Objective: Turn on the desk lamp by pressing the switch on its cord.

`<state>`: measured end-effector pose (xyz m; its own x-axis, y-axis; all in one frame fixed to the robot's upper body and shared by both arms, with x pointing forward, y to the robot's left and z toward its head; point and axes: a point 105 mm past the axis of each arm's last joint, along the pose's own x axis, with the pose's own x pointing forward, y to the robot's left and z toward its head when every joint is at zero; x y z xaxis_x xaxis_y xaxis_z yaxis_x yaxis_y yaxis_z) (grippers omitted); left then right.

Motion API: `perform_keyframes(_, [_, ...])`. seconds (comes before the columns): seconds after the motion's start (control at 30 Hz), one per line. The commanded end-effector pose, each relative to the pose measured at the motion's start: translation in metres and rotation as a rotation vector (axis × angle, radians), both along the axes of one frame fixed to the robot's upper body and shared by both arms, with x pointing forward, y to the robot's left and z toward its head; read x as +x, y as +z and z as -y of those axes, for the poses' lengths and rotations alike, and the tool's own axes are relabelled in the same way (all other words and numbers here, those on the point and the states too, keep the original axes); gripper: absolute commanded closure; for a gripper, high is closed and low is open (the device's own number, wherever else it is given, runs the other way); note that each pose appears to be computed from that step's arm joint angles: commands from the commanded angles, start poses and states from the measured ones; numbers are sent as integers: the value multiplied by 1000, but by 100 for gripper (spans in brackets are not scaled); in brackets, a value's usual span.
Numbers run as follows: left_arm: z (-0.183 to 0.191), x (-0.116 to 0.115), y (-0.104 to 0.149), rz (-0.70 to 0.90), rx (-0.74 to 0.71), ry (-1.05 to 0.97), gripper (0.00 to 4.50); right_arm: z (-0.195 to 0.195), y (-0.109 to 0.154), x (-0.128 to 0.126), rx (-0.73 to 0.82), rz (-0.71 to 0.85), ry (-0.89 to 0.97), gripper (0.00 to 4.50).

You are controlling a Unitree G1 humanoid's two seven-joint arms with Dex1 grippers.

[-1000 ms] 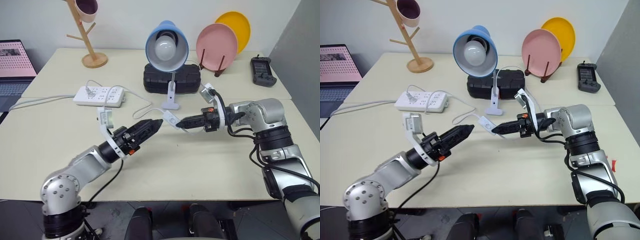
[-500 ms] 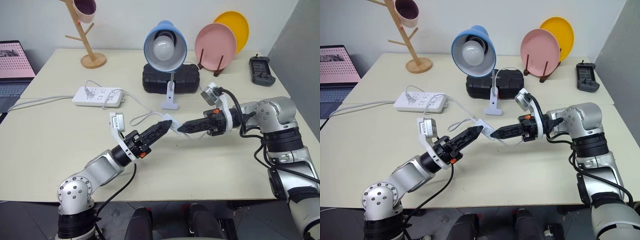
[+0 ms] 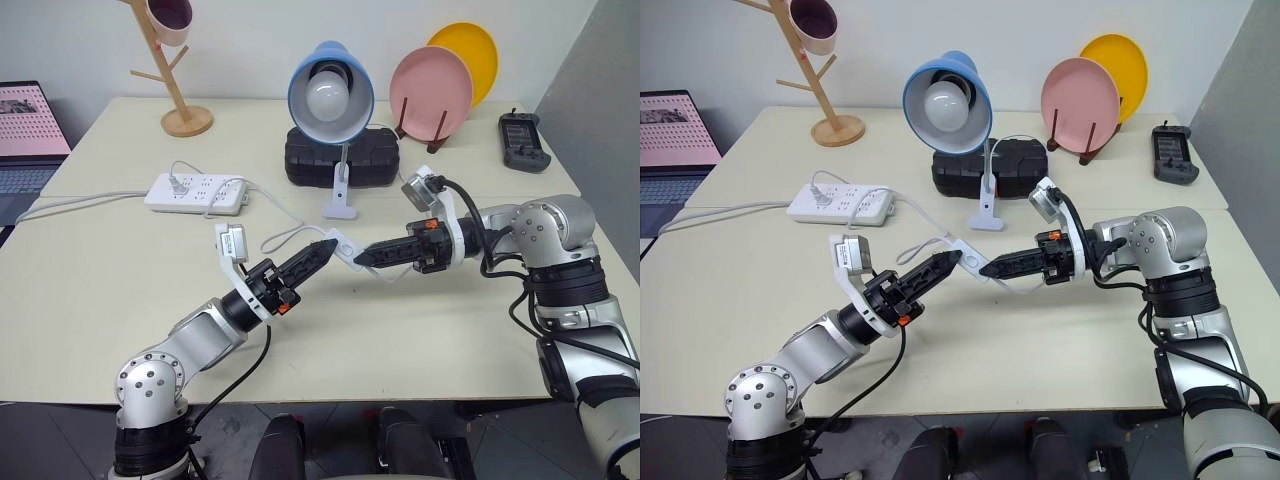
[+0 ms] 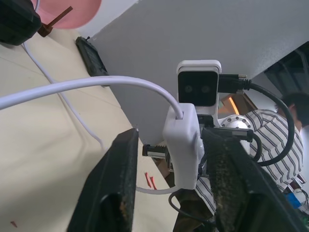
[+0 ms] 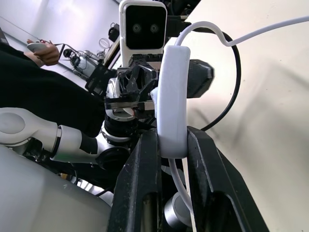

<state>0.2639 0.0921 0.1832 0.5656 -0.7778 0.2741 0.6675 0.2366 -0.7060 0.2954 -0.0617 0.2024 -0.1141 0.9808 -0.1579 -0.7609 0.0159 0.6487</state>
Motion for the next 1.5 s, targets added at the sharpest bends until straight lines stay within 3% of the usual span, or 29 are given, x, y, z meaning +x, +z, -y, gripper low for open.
perform_keyframes(0.03, [3,-3,3,17,-8,-21,348,0,14,-6,45,35,31,413])
perform_keyframes(0.1, [2,-2,3,15,-6,-16,386,-1,13,-6,44,35,30,413])
perform_keyframes(0.27, [0,-8,12,47,-28,-54,387,3,13,-4,42,29,29,413])
perform_keyframes(0.3, [0,-13,17,56,-57,-89,326,3,15,-3,43,29,29,413])
perform_keyframes(0.47, [4,-24,33,89,-103,-182,238,3,36,-2,77,26,65,413])
perform_keyframes(0.57, [6,-18,32,75,-77,-188,184,1,47,-13,90,29,137,413])
perform_keyframes(0.73, [9,-16,35,75,-85,-200,87,-2,50,-19,92,29,162,413])
perform_keyframes(1.27, [15,-12,44,87,-104,-210,87,-2,47,-20,85,24,153,413])
perform_keyframes(1.5, [11,-11,44,80,-121,-198,204,-1,47,-19,87,21,148,413])
